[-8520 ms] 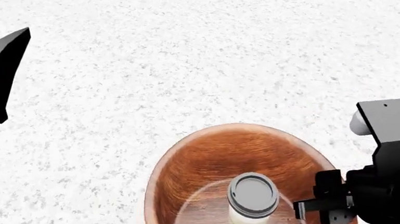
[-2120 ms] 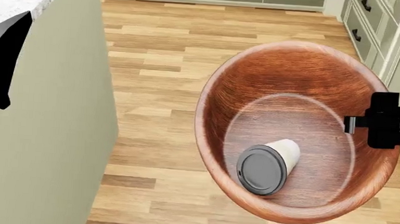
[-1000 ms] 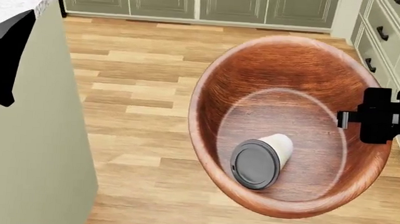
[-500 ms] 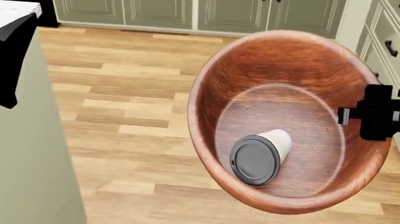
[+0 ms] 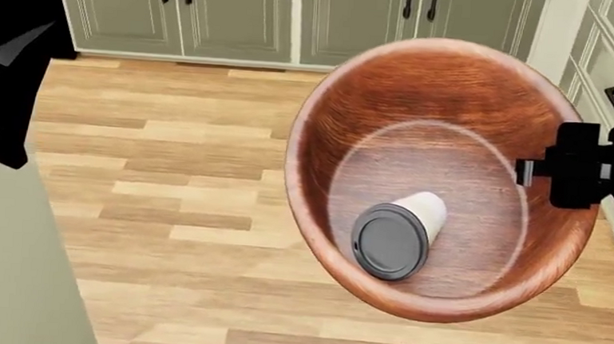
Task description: Place the cup inside the bowl on the dining table and move the bowl to any counter.
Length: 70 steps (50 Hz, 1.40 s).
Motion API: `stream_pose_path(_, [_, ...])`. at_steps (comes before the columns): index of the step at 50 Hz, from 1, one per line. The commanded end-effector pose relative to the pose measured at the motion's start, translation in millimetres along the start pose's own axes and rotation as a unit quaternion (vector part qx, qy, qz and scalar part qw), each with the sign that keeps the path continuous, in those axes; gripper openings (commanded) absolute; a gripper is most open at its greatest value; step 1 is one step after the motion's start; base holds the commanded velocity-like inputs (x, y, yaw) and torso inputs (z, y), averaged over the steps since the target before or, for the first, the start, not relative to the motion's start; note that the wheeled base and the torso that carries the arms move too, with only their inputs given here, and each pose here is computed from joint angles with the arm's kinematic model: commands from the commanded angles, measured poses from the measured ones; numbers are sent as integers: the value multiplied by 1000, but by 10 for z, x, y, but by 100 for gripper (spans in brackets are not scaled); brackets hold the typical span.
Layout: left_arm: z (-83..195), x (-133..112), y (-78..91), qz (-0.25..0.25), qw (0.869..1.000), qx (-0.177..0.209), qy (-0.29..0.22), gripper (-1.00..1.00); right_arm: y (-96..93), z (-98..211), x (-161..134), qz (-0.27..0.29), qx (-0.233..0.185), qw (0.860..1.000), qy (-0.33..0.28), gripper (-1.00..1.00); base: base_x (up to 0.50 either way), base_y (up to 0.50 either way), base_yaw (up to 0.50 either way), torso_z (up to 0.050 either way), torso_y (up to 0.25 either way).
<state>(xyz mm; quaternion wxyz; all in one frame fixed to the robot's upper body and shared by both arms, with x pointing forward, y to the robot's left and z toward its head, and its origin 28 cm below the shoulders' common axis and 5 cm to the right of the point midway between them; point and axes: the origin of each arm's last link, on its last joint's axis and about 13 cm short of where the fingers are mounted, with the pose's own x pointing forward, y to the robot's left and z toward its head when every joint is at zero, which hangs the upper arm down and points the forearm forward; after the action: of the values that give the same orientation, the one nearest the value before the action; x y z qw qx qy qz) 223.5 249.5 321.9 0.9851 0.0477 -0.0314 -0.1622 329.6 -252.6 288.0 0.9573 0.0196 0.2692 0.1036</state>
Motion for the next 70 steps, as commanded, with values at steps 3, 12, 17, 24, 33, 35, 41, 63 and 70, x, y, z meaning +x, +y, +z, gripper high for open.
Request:
stream_pose_path(3, [3, -3, 12, 7, 1000, -3, -9, 100, 38, 77, 0, 16, 6, 1000, -16, -100, 500, 0, 0, 0, 3])
stream_pose_path(12, [8, 22, 0, 6, 1000, -2, -9, 100, 38, 52, 10, 20, 9, 1000, -16, -100, 500, 0, 0, 0, 1])
stream_pose_path(17, [15, 16, -5, 5, 1000, -1, -10, 100, 29, 30, 5, 20, 11, 1000, -15, -100, 500, 0, 0, 0, 2])
stream_pose_path(24, [-10, 25, -1, 4, 1000, -3, -7, 100, 32, 36, 18, 23, 12, 1000, -16, -100, 500, 0, 0, 0, 1])
stream_pose_path(33, [6, 25, -10, 1, 1000, -2, -11, 100, 48, 14, 5, 27, 12, 999, -13, -100, 500, 0, 0, 0, 2])
stream_pose_path(35, [24, -4, -5, 3, 1000, 2, -11, 100, 65, 41, -1, 28, 8, 999, -14, -100, 500, 0, 0, 0, 0])
stream_pose_path(41, [52, -1, -1, 8, 1000, 6, -11, 100, 47, 2, 39, 31, 9, 999, -13, -100, 500, 0, 0, 0, 2])
stream_pose_path(63, [24, 17, -7, 8, 1000, 12, -10, 100, 86, 48, 7, 37, 6, 999, -23, -100, 500, 0, 0, 0, 2])
stream_pose_path(70, [3, 34, 7, 9, 1000, 12, -9, 100, 87, 76, 38, 36, -1, 999, -23, -100, 500, 0, 0, 0, 1])
